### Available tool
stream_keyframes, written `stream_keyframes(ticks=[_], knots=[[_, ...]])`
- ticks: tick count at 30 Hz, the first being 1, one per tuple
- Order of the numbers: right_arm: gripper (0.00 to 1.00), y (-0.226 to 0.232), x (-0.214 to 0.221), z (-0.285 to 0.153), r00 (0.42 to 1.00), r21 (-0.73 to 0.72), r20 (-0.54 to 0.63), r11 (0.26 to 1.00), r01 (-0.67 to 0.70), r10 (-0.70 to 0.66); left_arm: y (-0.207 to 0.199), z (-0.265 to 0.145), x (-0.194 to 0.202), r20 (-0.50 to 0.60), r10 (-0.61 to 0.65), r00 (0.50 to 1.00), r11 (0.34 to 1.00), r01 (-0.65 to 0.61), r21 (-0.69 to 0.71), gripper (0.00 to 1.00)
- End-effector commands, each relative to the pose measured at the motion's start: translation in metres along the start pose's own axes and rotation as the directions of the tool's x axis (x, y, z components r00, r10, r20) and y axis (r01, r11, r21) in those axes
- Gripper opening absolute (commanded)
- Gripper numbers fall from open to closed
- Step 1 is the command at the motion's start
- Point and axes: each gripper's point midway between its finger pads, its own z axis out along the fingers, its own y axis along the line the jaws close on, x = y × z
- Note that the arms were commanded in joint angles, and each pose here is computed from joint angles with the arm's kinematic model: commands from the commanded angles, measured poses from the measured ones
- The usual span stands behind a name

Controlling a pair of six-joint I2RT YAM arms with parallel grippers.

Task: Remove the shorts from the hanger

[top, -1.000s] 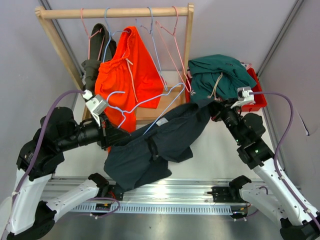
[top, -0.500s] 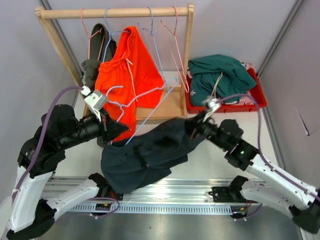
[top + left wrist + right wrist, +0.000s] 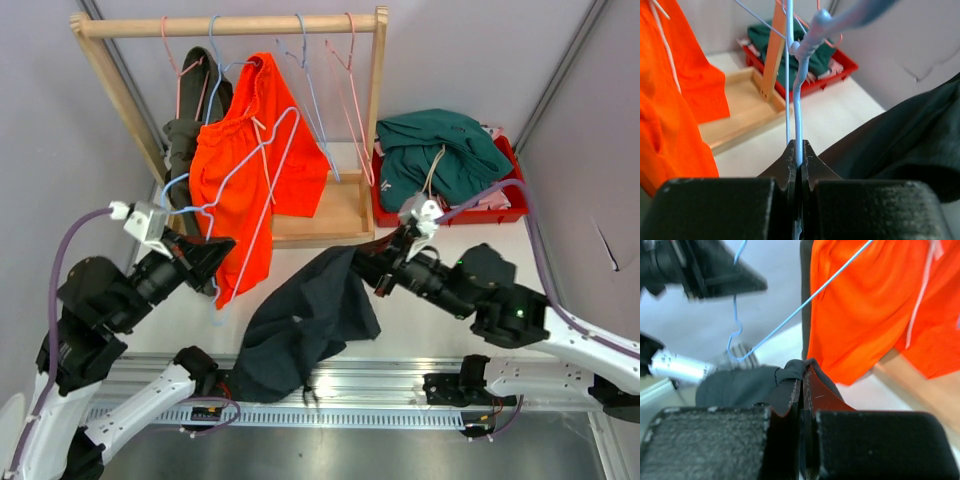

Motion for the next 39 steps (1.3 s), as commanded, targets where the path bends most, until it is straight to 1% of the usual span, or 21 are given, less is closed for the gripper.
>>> stream_keyframes(ticks=[1,4,7,9,10,12,13,15,16,17,20,24,25,26,27,28,30,32,33,37,39], knots=[[0.0,-0.012,-0.043,-0.012,0.995,0.079,0.086,0.996,0.05,-0.057,-0.005,-0.012,-0.036,0.175,-0.037,0.984,0.999,0.035,0.01,0.0],[0.0,-0.043,-0.066,-0.016,0.987,0.259,0.108,0.962,0.086,-0.118,0.01,-0.003,-0.01,0.037,-0.017,0.999,0.997,0.019,-0.07,0.0],[0.0,-0.102,-0.111,-0.018,0.97,0.514,0.126,0.85,0.117,-0.209,0.02,-0.01,0.012,-0.028,0.006,1.0,0.995,-0.009,-0.1,0.0],[0.0,-0.126,-0.132,-0.006,0.97,0.496,0.108,0.857,0.137,-0.217,0.029,-0.013,0.024,-0.043,-0.001,0.999,0.991,-0.005,-0.137,0.0],[0.0,-0.162,-0.183,-0.027,0.947,0.592,0.176,0.798,0.115,-0.267,0.029,-0.018,0.026,-0.034,-0.003,0.999,0.991,-0.002,-0.136,0.0],[0.0,-0.205,-0.198,-0.008,0.95,0.62,0.166,0.777,0.11,-0.267,0.029,-0.017,0.033,-0.05,-0.012,0.999,0.992,0.006,-0.129,0.0],[0.0,-0.225,-0.248,-0.035,0.913,0.697,0.228,0.711,0.09,-0.339,0.028,-0.016,0.035,-0.058,-0.014,0.998,0.992,0.007,-0.127,0.0],[0.0,-0.28,-0.26,-0.023,0.916,0.751,0.209,0.656,0.074,-0.343,0.028,-0.014,0.038,-0.074,-0.02,0.997,0.992,0.011,-0.126,0.0],[0.0,-0.282,-0.307,-0.047,0.864,0.785,0.268,0.616,0.06,-0.426,0.029,-0.012,0.038,-0.083,-0.022,0.996,0.991,0.011,-0.132,0.0],[0.0,-0.327,-0.294,-0.027,0.886,0.801,0.235,0.595,0.057,-0.4,0.029,-0.011,0.04,-0.09,-0.024,0.996,0.991,0.012,-0.134,0.0],[0.0,-0.358,-0.317,-0.021,0.844,0.805,0.273,0.59,0.063,-0.462,0.03,-0.009,0.041,-0.098,-0.025,0.995,0.99,0.011,-0.141,0.0],[0.0,-0.448,-0.243,0.016,0.917,0.812,0.185,0.58,0.059,-0.353,0.038,-0.003,0.041,-0.104,-0.022,0.994,0.984,0.003,-0.18,0.0],[0.05,-0.457,-0.223,0.021,0.938,0.806,0.186,0.591,0.025,-0.294,0.038,0.0,0.04,-0.102,-0.018,0.995,0.983,-0.001,-0.184,0.0],[0.24,-0.464,-0.202,0.025,0.954,0.798,0.17,0.603,0.014,-0.246,0.04,0.002,0.039,-0.101,-0.016,0.995,0.981,-0.003,-0.194,0.0],[0.92,-0.488,-0.144,0.029,0.982,0.808,0.115,0.59,-0.005,-0.149,0.043,0.009,0.04,-0.112,-0.017,0.994,0.978,-0.006,-0.207,0.0],[0.99,-0.477,-0.141,0.022,0.982,0.804,0.129,0.594,-0.021,-0.14,0.046,0.013,0.036,-0.1,-0.013,0.995,0.974,-0.01,-0.226,0.01],[0.99,-0.483,-0.07,0.019,0.992,0.803,0.115,0.593,-0.06,-0.056,0.052,0.026,0.033,-0.113,-0.01,0.994,0.965,-0.02,-0.263,0.0],[0.99,-0.459,-0.072,0.007,0.982,0.788,0.169,0.61,-0.085,-0.081,0.061,0.033,0.025,-0.108,-0.002,0.994,0.946,-0.033,-0.321,0.0],[0.99,-0.459,-0.034,-0.001,0.991,0.799,0.132,0.594,-0.093,-0.022,0.065,0.042,0.021,-0.12,-0.001,0.993,0.937,-0.041,-0.348,0.0],[0.99,-0.434,0.006,-0.03,0.991,0.819,0.125,0.56,-0.128,0.045,0.074,0.072,0.002,-0.124,0.042,0.991,0.912,-0.089,-0.401,0.0],[0.99,-0.411,0.003,-0.041,0.987,0.805,0.154,0.574,-0.146,0.035,0.069,0.086,-0.022,-0.08,0.058,0.995,0.916,-0.085,-0.392,0.0]])
